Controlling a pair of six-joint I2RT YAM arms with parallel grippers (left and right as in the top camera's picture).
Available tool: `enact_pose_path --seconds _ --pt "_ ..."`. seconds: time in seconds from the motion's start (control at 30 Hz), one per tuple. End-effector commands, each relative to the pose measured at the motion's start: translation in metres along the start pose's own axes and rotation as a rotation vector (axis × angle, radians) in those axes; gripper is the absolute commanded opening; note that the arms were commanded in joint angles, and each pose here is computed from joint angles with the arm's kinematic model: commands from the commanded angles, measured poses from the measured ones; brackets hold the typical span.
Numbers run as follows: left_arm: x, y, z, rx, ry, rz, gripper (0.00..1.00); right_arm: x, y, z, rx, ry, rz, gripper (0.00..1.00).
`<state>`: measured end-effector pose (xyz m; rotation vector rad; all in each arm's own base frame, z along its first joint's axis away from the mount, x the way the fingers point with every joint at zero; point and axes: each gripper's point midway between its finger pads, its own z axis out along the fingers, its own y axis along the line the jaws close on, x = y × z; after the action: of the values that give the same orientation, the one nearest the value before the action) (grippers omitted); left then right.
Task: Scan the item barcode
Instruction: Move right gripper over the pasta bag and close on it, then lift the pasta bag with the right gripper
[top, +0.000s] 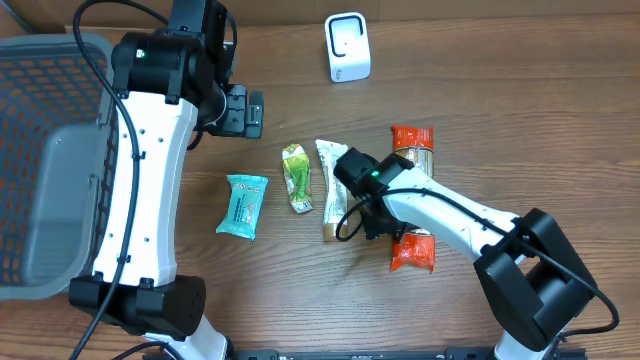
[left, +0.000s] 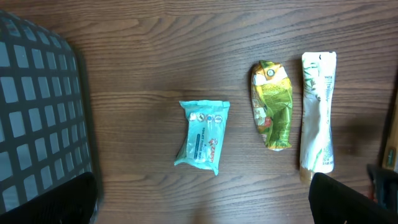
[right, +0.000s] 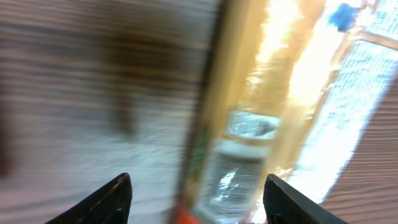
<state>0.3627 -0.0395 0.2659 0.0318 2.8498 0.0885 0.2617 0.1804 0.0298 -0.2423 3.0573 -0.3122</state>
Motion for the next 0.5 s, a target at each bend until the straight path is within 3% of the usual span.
enact_pose_path --seconds 0.0,0.2,0.47 --pt "0.000 0.001 0.004 -0.001 0.011 0.011 1.00 -0.011 0.015 -0.027 -0.123 0.003 0.030 0.68" --pt "0.000 0.001 0.004 -0.001 0.011 0.011 1.00 -0.033 -0.018 -0.061 -0.161 -0.015 0.103 0.75" --pt "0.000 0.001 0.004 -0.001 0.011 0.011 1.00 -0.054 -0.057 -0.063 -0.576 0.010 0.073 0.82"
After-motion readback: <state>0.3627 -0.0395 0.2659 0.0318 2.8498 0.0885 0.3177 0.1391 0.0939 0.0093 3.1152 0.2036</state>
